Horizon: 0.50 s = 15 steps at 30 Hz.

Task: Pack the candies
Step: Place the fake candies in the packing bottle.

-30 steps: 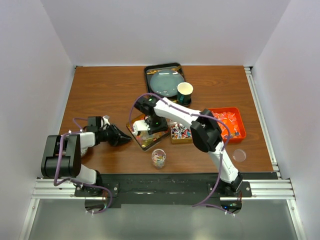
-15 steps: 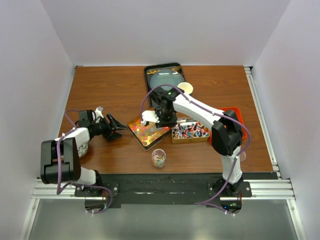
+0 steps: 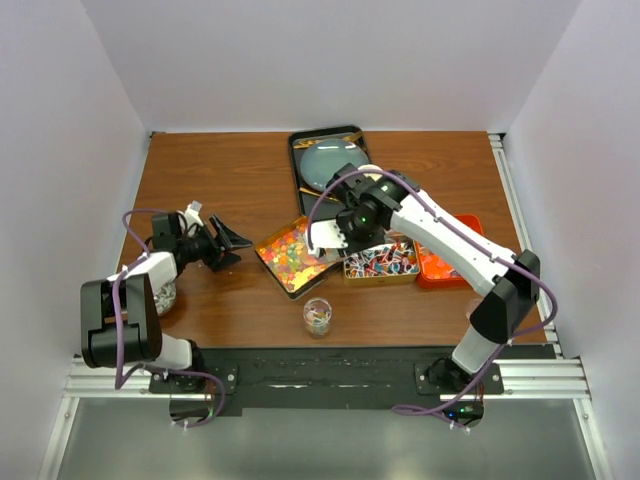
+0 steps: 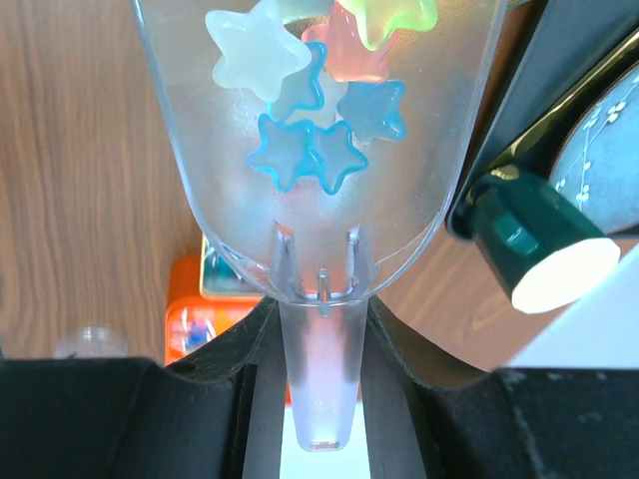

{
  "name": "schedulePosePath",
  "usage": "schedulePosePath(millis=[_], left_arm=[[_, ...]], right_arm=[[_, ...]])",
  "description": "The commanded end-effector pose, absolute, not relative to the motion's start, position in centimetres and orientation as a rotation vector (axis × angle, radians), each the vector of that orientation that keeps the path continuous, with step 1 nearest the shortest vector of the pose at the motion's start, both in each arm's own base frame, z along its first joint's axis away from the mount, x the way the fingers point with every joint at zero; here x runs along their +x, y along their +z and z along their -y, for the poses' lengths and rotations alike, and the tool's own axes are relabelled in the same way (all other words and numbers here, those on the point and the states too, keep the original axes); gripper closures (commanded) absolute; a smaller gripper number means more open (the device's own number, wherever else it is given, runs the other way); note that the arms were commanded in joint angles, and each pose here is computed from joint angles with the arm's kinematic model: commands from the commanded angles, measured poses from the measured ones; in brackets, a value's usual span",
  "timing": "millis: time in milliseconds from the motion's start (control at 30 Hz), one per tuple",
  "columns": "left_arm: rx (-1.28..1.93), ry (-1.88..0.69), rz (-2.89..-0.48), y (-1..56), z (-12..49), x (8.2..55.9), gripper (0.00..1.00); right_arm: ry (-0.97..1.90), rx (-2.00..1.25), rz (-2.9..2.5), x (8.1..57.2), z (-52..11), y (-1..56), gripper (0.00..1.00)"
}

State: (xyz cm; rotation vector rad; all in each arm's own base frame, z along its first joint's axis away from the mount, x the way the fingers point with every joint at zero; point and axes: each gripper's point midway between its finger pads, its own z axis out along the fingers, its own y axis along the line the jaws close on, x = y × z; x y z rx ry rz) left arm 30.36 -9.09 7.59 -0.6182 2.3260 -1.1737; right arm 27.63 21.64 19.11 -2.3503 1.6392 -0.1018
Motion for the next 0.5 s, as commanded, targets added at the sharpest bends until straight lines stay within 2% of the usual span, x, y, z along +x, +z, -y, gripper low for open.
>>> schedulePosePath(millis=[0,167,467], left_arm=[[-0.558,-1.193,-2.233,9.8,8.7,33.1,0.26],[-0.553,-1.196,-2.217,10.3,8.5,33.9,0.27],[-0.571,-1.209,-2.201,10.7,8.6,34.1,0.27]], right_arm=[[-0.267,-2.541,-1.525,25.5,-19.2,20.0,1.00],[-0.489,-2.655,-1.390,24.8,-18.3,20.0,1.00],[-0.703,-2.735,-1.236,25.1,-19.6,21.2,1.00]])
